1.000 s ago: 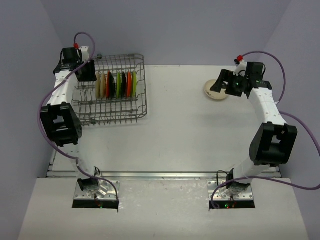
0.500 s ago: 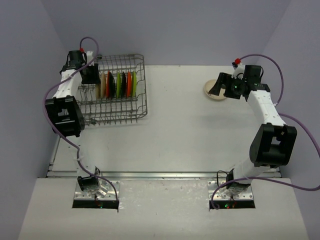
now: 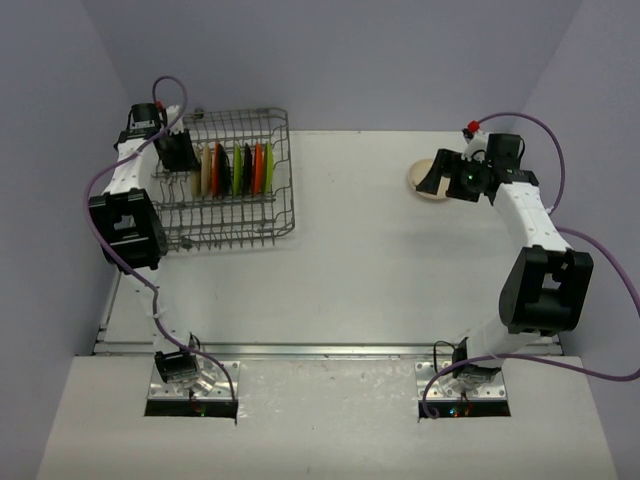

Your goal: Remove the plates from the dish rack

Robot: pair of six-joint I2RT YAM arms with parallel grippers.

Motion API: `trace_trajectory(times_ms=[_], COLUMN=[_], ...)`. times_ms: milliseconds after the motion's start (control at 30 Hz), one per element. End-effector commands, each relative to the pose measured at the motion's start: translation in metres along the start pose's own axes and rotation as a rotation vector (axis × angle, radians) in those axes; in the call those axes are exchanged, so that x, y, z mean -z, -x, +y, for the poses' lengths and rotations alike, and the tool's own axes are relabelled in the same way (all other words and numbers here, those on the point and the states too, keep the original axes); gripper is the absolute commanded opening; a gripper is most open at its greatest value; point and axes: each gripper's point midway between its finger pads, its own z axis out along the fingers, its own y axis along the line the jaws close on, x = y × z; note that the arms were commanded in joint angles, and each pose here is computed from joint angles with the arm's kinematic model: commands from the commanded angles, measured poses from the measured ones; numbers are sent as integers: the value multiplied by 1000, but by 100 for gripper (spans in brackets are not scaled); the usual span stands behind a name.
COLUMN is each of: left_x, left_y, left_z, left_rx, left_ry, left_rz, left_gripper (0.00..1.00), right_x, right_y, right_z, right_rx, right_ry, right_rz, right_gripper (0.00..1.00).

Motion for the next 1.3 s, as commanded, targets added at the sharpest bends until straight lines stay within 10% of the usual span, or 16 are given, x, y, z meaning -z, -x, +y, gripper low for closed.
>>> trace_trajectory(times_ms=[0,300,700,900,1267], left_x=[17,48,135,185,170], left_y=[26,67,124,109,-50], left_z=[-5,-13,-56,-137,-261], left_rx=[14,6,-178,-748,-1574], left_ry=[-47,-71,-169,-15,4], left_rz=[-72,-155,-366,-494,-568], left_gripper=[18,0,0,0,0], right_x=[7,5,10,17,24], right_y=[10,6,9,15,-3], right_z=[11,13,22,47,118], right_rx=[27,16,-3,-55,-68], right_ry=[28,40,73,187,457], right_rz=[-48,-40,-46,-51,49], right_gripper=[99,99,99,99,99])
